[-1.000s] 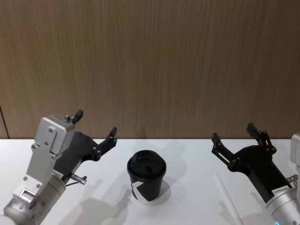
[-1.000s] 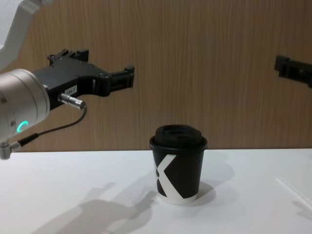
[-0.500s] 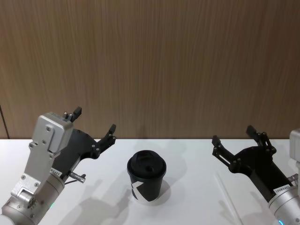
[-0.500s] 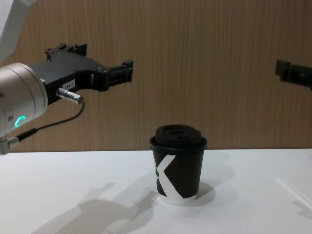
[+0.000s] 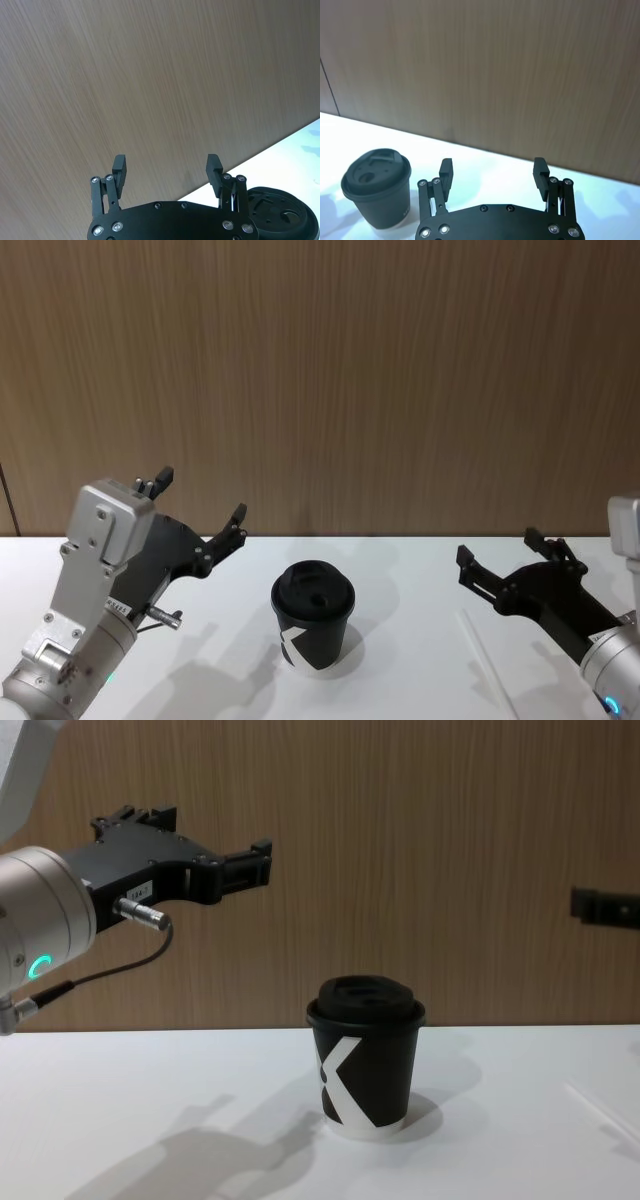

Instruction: Pick up the straw with one hand, pass it to the other hand, and insert it into the cup.

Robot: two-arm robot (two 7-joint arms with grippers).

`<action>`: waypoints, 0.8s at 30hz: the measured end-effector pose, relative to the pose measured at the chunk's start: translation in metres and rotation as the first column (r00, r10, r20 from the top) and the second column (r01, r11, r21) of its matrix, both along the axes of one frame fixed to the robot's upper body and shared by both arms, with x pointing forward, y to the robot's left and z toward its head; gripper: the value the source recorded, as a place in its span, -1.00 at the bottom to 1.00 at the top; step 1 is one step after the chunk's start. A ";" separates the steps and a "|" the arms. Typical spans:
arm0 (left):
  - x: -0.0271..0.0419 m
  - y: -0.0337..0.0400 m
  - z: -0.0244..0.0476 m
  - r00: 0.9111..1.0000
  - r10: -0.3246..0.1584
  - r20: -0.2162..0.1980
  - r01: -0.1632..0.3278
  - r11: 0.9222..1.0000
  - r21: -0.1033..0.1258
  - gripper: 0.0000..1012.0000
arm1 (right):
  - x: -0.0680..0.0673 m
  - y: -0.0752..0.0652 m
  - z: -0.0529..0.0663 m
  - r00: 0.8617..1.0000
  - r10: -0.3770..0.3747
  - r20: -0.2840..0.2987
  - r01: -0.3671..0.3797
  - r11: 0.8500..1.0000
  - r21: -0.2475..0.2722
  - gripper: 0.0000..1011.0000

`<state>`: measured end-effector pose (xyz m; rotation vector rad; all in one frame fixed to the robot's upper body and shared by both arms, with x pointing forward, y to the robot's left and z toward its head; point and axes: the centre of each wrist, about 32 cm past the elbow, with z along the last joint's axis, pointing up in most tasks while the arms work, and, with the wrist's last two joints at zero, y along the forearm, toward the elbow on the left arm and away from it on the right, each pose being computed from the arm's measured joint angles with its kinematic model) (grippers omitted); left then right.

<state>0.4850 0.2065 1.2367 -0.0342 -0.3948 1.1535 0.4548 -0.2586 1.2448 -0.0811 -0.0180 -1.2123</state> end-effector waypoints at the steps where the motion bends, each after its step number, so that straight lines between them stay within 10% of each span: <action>1: 0.0000 0.0000 0.0000 1.000 0.000 0.000 0.000 1.000 0.000 0.98 | 0.001 -0.001 0.000 1.000 -0.002 -0.011 0.002 1.000 -0.001 0.98; 24: -0.0001 0.0000 0.0005 1.000 0.000 0.001 0.000 1.000 0.000 0.98 | 0.046 -0.018 0.007 0.947 -0.037 -0.319 0.040 0.999 0.003 0.98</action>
